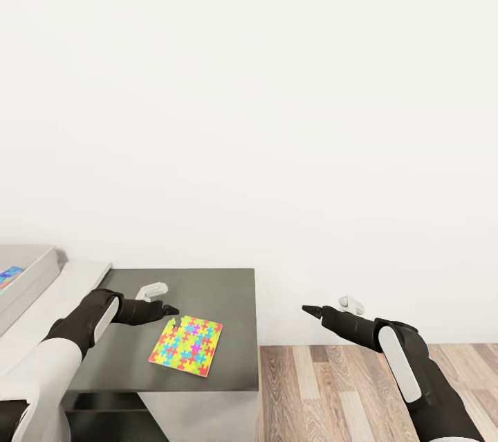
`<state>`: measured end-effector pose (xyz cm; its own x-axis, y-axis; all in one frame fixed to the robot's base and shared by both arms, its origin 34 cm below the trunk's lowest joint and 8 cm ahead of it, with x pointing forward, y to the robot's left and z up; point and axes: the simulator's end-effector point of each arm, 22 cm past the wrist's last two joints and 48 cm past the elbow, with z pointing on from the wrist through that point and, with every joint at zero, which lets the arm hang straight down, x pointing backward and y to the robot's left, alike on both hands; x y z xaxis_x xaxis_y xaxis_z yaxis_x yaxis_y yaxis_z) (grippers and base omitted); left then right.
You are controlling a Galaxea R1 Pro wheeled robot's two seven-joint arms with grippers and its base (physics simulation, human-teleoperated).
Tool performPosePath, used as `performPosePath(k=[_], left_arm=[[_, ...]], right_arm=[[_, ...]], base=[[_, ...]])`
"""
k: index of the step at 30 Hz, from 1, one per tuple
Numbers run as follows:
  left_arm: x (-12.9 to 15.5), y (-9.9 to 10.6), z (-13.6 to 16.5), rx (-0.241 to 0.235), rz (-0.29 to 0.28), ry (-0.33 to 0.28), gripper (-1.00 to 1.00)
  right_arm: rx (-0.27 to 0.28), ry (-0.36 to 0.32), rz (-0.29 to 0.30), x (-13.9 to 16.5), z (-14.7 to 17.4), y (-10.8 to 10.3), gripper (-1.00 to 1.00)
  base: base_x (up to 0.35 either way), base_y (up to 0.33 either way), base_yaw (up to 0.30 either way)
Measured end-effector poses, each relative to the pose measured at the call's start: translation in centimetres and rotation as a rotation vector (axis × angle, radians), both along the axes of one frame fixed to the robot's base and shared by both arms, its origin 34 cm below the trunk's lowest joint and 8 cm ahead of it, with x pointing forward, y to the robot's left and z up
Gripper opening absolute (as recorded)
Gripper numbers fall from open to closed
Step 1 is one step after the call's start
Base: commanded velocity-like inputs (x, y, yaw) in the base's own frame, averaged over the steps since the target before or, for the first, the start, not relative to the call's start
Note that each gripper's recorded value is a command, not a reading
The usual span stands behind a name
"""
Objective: Put all the toys in the child's room - the three board games (two on the bed and one on the table), the two jigsaw puzzles on the table, and the tennis ball on the table - inside the toy box on the table in the child's room.
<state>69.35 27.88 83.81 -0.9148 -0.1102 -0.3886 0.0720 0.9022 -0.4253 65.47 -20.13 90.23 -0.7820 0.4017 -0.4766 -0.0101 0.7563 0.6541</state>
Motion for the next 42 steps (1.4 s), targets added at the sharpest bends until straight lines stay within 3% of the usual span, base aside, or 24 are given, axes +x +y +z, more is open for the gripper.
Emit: performPosePath(k=[19,26,36,42], left_arm=[[-0.4,0.6,-1.5,0.004,0.004,0.026,1.0],[-0.6,2.0,-1.9,0.013,0.016,0.035,1.0],[-0.9,0.7,-1.9,-0.066,-0.019,0.039,1.0],[-1.1,0.4,-2.3,-0.078,-0.025,0.047,1.0]], right_arm=[[0.003,0.027,0.003,-0.2,-1.4,0.2,1.0],[0.003,0.039,0.003,-0.3,-2.1,0.2,1.0],[0.003,0.056,0.003,-0.5,-2.9,0.2,1.0],[0.003,0.065,0.004,-0.6,-3.5,0.3,1.0]], base=[[-0.001,0.0,0.0],[0.0,0.0,0.0],[0.0,0.0,0.0],[0.0,0.0,0.0]])
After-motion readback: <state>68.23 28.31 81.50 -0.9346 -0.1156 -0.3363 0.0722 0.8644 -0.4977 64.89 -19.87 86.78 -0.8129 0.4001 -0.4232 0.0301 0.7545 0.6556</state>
